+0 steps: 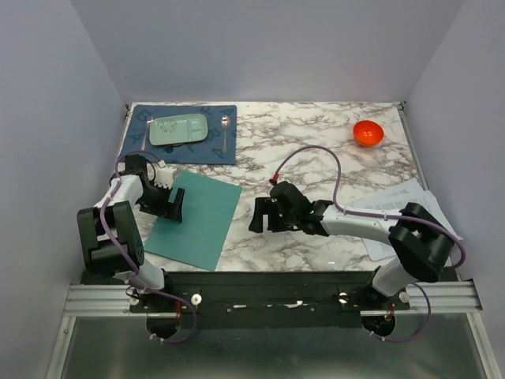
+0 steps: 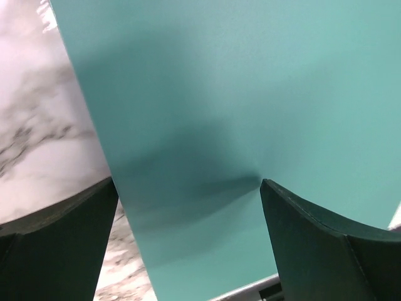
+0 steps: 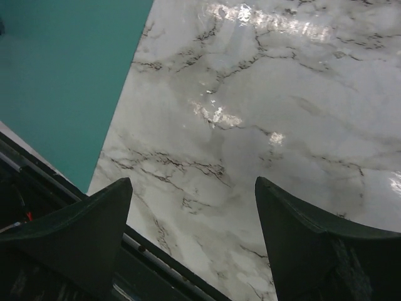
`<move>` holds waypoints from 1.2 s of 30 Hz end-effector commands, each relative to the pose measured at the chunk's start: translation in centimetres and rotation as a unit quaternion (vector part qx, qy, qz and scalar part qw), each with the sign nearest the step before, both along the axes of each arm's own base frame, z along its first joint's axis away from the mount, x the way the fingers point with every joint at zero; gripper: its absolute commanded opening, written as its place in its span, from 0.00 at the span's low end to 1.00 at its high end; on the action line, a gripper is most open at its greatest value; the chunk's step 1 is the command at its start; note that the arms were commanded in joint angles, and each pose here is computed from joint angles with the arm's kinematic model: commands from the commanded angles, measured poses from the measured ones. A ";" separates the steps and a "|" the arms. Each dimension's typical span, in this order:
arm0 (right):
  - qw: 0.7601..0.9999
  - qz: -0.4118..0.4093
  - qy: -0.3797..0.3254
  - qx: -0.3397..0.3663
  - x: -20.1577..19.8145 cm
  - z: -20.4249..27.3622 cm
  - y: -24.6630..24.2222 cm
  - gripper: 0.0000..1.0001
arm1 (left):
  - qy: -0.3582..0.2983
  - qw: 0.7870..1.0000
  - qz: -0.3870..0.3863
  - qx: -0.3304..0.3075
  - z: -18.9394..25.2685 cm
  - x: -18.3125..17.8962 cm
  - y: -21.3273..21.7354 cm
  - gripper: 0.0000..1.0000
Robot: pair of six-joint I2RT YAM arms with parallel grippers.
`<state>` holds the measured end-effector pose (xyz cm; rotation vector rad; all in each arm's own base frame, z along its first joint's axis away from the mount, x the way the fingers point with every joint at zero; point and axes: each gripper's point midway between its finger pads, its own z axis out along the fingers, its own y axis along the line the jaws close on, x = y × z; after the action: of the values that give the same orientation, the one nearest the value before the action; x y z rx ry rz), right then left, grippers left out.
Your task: Put the files into the folder
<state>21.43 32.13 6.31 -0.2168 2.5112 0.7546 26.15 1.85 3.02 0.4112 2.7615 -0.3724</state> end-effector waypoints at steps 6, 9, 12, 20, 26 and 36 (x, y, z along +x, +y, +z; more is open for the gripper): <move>0.996 -0.004 0.026 0.079 1.4 0.8 5.1 0.88 | 0.023 0.982 -0.093 -0.165 4.9 0.9 -10.0 0.99; 0.996 -0.021 0.041 0.074 1.7 -0.4 5.4 0.87 | 0.037 0.977 -0.116 -0.173 4.8 0.3 -12.4 0.99; 0.995 -0.044 0.055 0.066 2.0 -1.5 5.1 0.87 | 0.039 0.979 -0.122 -0.159 4.6 0.1 -12.5 0.99; 0.994 -0.080 0.058 0.043 2.9 -2.8 4.1 0.87 | -0.060 0.991 -0.093 -0.071 8.1 2.8 -6.1 0.99; 0.994 -0.084 0.056 0.049 3.8 -2.5 4.8 0.86 | -0.091 0.988 -0.046 0.118 6.6 5.3 2.6 0.99; 0.991 -0.108 0.058 0.047 4.4 -2.9 4.4 0.85 | -0.072 0.962 -0.095 0.246 0.9 2.9 6.3 0.96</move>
<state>24.57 37.13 4.21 0.0558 2.5537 0.8808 28.90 6.04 4.63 0.6520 2.6825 0.1007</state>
